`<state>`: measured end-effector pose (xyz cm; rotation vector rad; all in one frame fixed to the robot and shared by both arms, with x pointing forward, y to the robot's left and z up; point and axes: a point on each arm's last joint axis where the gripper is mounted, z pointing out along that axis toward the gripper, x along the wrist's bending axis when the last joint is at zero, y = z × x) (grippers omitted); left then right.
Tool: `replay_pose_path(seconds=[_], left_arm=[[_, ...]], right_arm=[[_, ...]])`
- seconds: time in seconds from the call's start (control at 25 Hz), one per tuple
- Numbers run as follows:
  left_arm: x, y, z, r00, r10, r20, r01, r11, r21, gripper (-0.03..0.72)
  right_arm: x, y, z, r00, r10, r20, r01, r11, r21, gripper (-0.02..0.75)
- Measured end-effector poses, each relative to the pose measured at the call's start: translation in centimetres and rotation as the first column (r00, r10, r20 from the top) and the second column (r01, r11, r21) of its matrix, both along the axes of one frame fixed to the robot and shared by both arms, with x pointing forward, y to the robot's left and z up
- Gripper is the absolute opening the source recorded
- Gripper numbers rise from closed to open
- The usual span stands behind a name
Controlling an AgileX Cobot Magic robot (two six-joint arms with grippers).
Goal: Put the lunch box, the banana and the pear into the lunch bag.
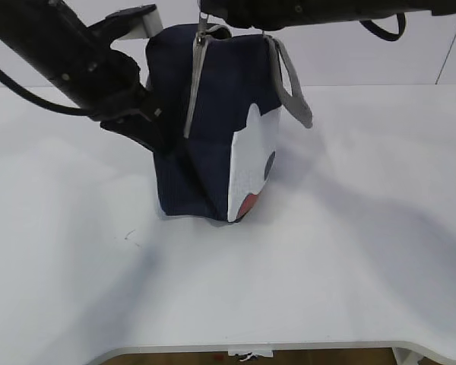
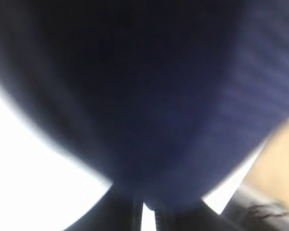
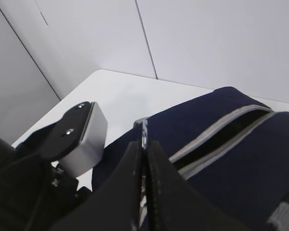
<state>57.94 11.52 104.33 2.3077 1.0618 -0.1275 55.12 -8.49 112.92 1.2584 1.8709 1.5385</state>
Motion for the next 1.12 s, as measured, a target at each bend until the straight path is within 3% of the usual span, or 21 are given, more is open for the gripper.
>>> replay_pose_path(seconds=[0.08,0.2,0.48,0.84,1.12], left_arm=[[-0.4,0.5,0.7,0.998,-0.038,0.045,0.036,0.998,0.05,0.01],[-0.8,0.9,1.5,0.996,-0.061,0.069,0.055,0.995,0.081,0.009],[-1.1,1.7,1.3,0.992,-0.11,0.053,0.1,0.981,0.169,0.009],[-1.2,1.7,1.2,0.991,-0.119,0.055,0.107,0.978,0.182,0.009],[-1.1,1.8,1.2,0.99,-0.126,0.059,0.112,0.974,0.197,0.008]], right_arm=[[0.0,0.0,0.2,1.0,0.001,0.003,-0.001,1.0,0.002,0.001],[0.0,0.0,0.4,1.0,0.001,0.007,-0.001,1.0,0.005,0.001],[0.5,-0.6,0.4,1.0,-0.02,0.006,0.02,1.0,0.006,0.001],[2.8,-4.1,-0.1,0.992,-0.129,-0.01,0.129,0.992,-0.001,0.001],[4.9,-5.0,-2.4,0.983,-0.175,-0.054,0.173,0.984,-0.031,0.001]])
